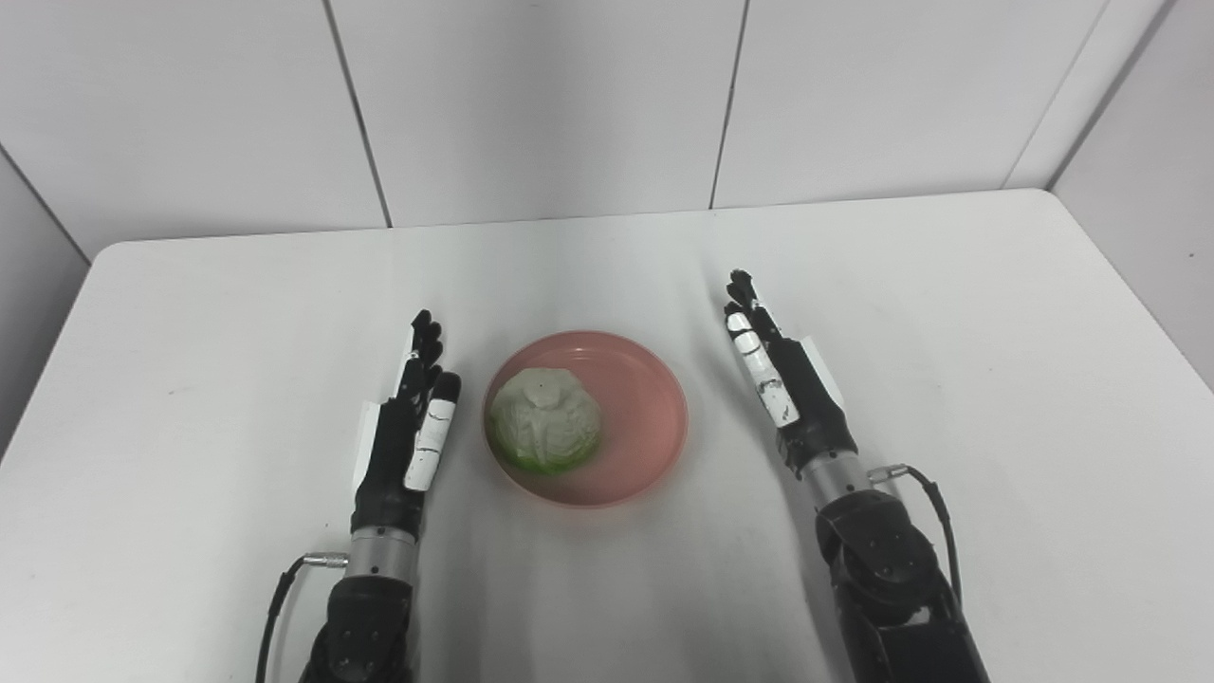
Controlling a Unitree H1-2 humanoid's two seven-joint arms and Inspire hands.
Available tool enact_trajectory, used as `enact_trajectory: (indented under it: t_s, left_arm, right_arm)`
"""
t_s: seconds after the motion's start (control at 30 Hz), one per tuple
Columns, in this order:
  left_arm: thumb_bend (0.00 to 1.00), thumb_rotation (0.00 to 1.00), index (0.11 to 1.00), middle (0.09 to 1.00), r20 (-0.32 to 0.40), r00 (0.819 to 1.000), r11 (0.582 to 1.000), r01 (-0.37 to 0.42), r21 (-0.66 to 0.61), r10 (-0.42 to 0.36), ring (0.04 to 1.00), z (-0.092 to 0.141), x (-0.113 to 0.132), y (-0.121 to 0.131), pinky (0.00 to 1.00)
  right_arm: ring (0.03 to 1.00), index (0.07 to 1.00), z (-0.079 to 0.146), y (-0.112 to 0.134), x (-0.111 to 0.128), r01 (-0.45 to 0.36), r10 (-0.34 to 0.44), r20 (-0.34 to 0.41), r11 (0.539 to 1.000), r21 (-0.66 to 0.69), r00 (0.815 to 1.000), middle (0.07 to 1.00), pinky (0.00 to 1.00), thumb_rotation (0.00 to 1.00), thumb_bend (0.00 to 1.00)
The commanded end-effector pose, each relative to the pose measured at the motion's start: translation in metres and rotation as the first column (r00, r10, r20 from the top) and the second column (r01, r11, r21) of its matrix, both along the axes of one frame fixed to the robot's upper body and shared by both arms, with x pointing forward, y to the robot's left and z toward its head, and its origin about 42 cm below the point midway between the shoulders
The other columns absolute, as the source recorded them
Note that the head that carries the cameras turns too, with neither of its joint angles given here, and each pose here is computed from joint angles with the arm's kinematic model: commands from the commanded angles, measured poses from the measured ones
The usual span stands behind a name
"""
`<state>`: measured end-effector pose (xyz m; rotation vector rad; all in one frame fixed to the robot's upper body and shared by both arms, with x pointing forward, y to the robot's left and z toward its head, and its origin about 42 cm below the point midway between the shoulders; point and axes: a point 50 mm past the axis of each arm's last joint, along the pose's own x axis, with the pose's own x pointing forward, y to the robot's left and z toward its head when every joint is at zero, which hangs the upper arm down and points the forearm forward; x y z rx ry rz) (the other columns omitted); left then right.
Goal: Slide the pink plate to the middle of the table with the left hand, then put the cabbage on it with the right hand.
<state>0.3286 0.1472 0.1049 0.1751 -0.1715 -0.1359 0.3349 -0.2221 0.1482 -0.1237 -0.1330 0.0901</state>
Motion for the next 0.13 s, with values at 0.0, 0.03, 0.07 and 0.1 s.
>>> enact_trajectory:
  t_s: [0.0, 0.03, 0.07, 0.1]
  left_arm:
    - [0.78, 1.00, 0.987, 0.988, 0.031, 1.000, 1.000, -0.004, 0.011, 0.004, 0.982, 0.0008, -0.0056, 0.0030, 0.96]
    - [0.77, 1.00, 0.984, 0.984, 0.031, 1.000, 1.000, -0.004, 0.010, 0.004, 0.976, 0.0001, -0.0067, 0.0029, 0.96]
    - [0.77, 1.00, 0.984, 0.984, 0.029, 1.000, 1.000, -0.004, 0.006, 0.003, 0.976, -0.0002, -0.0079, 0.0026, 0.96]
    - [0.77, 1.00, 0.985, 0.985, 0.029, 1.000, 1.000, -0.004, 0.007, 0.004, 0.976, -0.0009, -0.0090, 0.0024, 0.96]
  right_arm:
    - [1.000, 1.000, 0.0066, 0.0057, -0.0031, 0.011, -0.012, 0.074, 1.000, 0.020, 0.997, 1.000, 1.00, 1.00, 0.42]
    - [1.000, 1.000, 0.0041, 0.0073, -0.0049, 0.014, -0.015, 0.062, 1.000, 0.023, 0.998, 1.000, 1.00, 1.00, 0.41]
    - [1.000, 1.000, 0.0019, 0.0088, -0.0064, 0.017, -0.019, 0.048, 0.999, 0.032, 0.999, 1.000, 1.00, 1.00, 0.41]
    - [1.000, 1.000, 0.0006, 0.0101, -0.0077, 0.017, -0.018, 0.037, 0.999, 0.041, 0.999, 1.000, 1.00, 1.00, 0.41]
